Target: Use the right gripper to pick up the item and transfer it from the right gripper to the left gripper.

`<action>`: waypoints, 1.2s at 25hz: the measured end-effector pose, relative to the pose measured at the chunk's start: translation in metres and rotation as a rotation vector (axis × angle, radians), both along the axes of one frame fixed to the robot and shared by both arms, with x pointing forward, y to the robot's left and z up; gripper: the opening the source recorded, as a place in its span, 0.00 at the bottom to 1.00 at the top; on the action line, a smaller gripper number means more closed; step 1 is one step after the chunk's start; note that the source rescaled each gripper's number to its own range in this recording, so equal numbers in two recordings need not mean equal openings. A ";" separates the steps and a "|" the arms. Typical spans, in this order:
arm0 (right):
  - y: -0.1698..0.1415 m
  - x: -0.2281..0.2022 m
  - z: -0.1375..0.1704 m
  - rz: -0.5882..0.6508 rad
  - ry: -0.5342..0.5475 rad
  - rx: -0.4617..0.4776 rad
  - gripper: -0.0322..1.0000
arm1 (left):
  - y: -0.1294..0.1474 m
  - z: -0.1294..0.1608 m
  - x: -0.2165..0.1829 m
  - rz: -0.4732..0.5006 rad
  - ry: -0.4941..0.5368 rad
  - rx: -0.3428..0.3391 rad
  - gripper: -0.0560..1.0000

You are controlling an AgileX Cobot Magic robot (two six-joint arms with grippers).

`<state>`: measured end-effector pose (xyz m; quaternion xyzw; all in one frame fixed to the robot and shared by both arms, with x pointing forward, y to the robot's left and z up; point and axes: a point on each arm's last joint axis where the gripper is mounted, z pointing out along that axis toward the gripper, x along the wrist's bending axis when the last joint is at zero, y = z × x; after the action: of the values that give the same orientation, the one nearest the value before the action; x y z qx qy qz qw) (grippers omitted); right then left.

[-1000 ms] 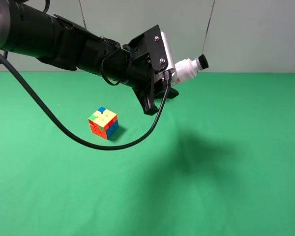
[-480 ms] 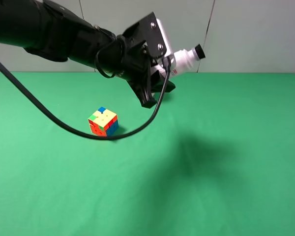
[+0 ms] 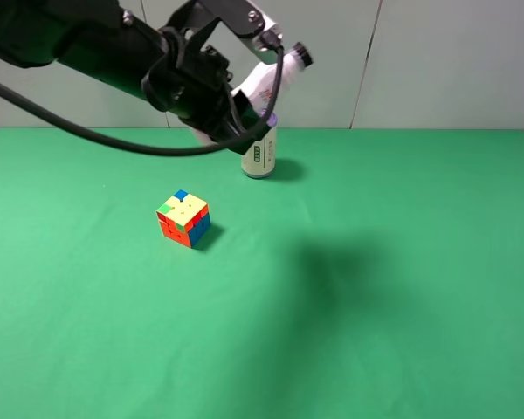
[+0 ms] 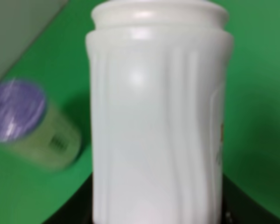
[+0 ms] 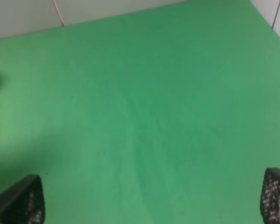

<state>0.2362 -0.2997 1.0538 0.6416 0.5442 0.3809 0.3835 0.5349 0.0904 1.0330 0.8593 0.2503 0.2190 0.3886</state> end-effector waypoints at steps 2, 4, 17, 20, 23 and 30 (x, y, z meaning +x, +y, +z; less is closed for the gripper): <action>0.000 0.000 0.000 0.000 0.000 0.000 1.00 | 0.012 -0.006 0.002 0.057 0.039 0.002 0.06; 0.000 0.000 0.000 0.000 0.000 0.000 1.00 | 0.026 -0.011 0.004 0.112 0.067 0.005 0.06; 0.000 0.000 0.000 0.000 0.001 0.000 1.00 | 0.099 -0.026 0.014 0.383 0.138 -0.019 0.06; 0.000 0.000 0.000 0.000 0.001 0.000 1.00 | 0.116 -0.033 0.016 0.465 0.134 -0.032 0.06; 0.000 0.000 0.000 0.000 0.001 0.000 1.00 | 0.130 -0.043 0.021 0.532 0.143 -0.036 0.06; 0.000 0.000 0.000 0.000 0.001 0.000 1.00 | 0.142 -0.086 0.035 0.592 0.230 0.015 0.06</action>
<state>0.2362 -0.2997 1.0537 0.6418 0.5444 0.3806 0.3832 0.5697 0.2319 0.9466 0.7710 0.5303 0.2260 0.2706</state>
